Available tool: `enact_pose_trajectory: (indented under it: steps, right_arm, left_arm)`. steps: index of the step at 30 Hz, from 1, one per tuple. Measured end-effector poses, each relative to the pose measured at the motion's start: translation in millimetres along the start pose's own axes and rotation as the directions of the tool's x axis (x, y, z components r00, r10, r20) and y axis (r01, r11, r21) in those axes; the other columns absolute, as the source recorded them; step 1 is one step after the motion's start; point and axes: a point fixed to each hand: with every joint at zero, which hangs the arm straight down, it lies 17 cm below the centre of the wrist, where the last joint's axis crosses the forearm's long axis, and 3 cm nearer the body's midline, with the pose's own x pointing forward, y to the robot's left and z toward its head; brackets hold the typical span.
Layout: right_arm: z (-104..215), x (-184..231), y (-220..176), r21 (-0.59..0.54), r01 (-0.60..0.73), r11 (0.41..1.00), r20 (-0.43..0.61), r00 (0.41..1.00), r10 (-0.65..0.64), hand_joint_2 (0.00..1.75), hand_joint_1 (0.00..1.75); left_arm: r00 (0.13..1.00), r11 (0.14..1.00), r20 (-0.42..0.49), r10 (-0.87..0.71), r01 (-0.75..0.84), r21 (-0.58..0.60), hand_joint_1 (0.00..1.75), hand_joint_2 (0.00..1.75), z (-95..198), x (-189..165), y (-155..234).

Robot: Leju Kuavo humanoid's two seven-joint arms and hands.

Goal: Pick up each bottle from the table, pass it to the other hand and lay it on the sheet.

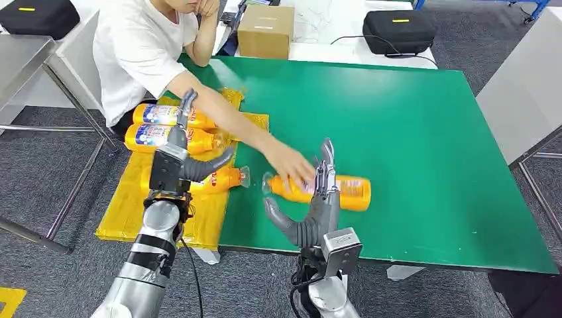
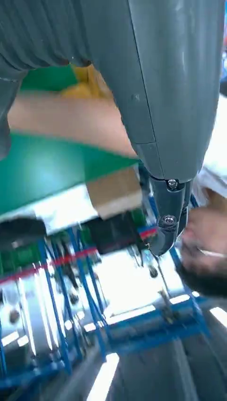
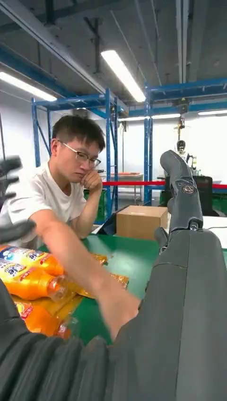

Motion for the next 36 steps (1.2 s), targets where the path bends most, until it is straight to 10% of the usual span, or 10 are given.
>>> enact_pose_trajectory:
  steps: [6, 17, 36]
  right_arm:
    - [2.4, 1.7, 6.7, 0.047, -0.2, 0.979, 0.066, 0.978, 0.197, 1.75, 0.0]
    - [83.6, -94.4, -42.8, 0.386, -0.735, 0.557, 0.045, 0.618, 0.785, 1.75, 0.0]
    - [116.3, -167.7, -105.7, 0.589, -0.714, 0.379, -0.065, 0.426, 0.903, 1.75, 0.0]
  left_arm:
    - [0.993, 0.994, 0.077, 0.093, -0.097, 0.058, 0.0, 1.75, -4.1, 37.5, 7.5]
    - [0.982, 0.97, 0.187, 0.029, -0.073, 0.231, 0.0, 1.75, 49.9, 83.8, 57.3]
    - [0.987, 0.981, 0.156, 0.037, -0.066, 0.182, 0.0, 1.75, 57.4, 81.9, 50.4]
